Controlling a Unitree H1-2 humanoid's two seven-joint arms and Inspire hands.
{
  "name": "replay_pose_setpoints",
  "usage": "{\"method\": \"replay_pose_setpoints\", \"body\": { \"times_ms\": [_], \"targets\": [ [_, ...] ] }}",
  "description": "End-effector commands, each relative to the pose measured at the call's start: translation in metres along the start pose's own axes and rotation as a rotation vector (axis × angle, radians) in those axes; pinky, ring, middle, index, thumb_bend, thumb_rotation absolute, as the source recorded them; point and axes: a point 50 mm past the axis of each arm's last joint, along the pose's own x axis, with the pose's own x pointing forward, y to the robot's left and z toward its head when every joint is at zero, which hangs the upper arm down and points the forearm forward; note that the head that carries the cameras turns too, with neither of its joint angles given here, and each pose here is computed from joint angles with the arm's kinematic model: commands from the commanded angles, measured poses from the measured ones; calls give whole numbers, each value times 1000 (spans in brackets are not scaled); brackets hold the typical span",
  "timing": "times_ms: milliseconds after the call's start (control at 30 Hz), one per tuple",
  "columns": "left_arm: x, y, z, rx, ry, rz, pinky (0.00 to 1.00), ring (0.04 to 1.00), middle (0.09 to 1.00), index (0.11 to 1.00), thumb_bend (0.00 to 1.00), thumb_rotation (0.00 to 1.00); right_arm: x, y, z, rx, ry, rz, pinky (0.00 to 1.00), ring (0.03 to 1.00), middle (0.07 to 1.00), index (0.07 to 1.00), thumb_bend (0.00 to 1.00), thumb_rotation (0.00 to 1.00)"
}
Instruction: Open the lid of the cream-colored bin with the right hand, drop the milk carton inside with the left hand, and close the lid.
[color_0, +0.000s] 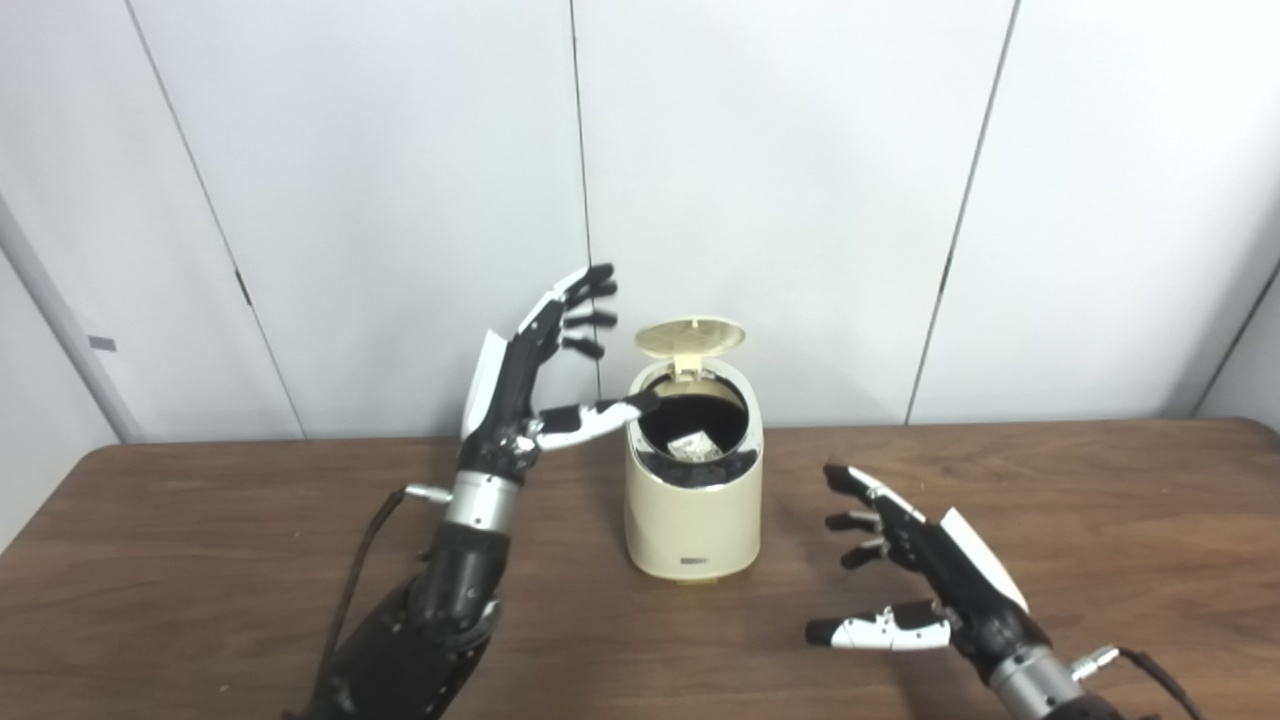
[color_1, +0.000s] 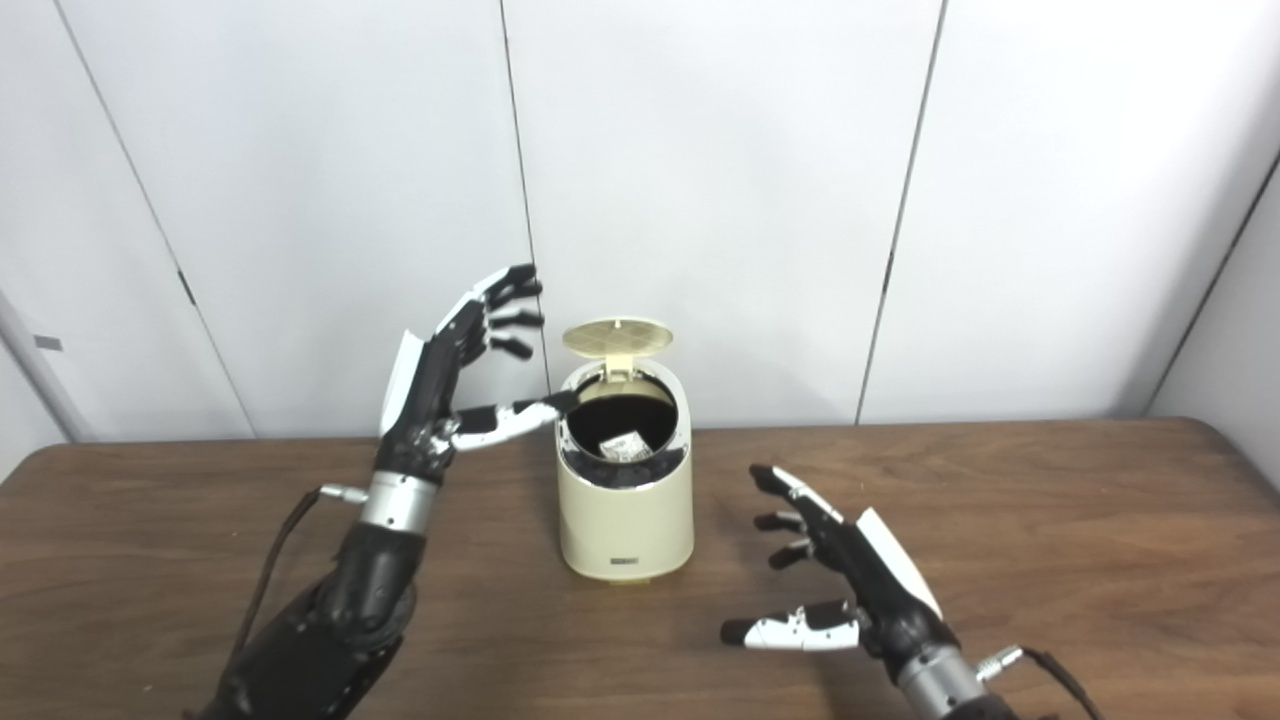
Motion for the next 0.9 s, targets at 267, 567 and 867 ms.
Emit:
{"method": "replay_pose_setpoints", "body": {
  "times_ms": [267,567,867],
  "targets": [
    [-11,52,17,-26,-63,-1,491,607,715,766,627,31,38,-51,29,-84,-149,-55,693,817,924,896,771,217],
    [-49,66,10,-25,41,29,531,651,745,777,629,56,82,-80,76,-199,-223,-43,656,787,907,880,772,256],
    [-76,66,-1,-59,58,34,567,705,776,808,650,143,110,-86,101,-244,-225,-2,658,811,901,893,742,272]
  ]
}}
